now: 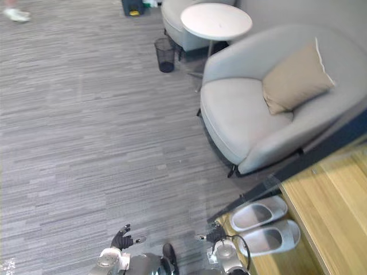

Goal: Organize the slippers on the shoe rack

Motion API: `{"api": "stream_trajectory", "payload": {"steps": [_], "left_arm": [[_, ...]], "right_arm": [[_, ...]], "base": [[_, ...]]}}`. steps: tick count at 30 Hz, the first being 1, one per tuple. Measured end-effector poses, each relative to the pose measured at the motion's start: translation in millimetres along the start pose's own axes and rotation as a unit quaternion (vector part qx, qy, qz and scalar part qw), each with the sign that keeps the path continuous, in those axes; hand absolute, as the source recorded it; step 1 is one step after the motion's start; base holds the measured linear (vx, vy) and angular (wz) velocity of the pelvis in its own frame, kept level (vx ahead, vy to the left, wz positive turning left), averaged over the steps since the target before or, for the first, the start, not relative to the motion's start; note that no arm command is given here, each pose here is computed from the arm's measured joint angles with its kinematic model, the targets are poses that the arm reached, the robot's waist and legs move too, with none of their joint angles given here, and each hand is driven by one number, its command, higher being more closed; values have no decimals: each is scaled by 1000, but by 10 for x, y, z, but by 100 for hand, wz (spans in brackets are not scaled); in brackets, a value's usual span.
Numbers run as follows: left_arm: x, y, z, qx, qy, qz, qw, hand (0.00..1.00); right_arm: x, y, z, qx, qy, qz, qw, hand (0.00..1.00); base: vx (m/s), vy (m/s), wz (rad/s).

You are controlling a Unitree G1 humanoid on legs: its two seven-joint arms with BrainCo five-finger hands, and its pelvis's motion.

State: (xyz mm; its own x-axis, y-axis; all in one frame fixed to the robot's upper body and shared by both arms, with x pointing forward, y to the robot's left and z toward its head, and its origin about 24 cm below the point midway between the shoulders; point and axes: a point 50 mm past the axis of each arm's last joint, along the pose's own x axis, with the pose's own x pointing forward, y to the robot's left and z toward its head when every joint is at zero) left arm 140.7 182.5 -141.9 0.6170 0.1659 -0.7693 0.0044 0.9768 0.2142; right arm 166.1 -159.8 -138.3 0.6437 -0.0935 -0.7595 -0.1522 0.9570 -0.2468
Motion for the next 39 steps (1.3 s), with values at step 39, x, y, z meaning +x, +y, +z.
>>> {"api": "stream_trajectory", "payload": {"steps": [39], "left_arm": [[10, 200, -51, -45, 16, 53, 997, 0]], "right_arm": [[-9, 96, 40, -17, -12, 16, 1000, 0]], "base": [[304, 74, 43]]}}
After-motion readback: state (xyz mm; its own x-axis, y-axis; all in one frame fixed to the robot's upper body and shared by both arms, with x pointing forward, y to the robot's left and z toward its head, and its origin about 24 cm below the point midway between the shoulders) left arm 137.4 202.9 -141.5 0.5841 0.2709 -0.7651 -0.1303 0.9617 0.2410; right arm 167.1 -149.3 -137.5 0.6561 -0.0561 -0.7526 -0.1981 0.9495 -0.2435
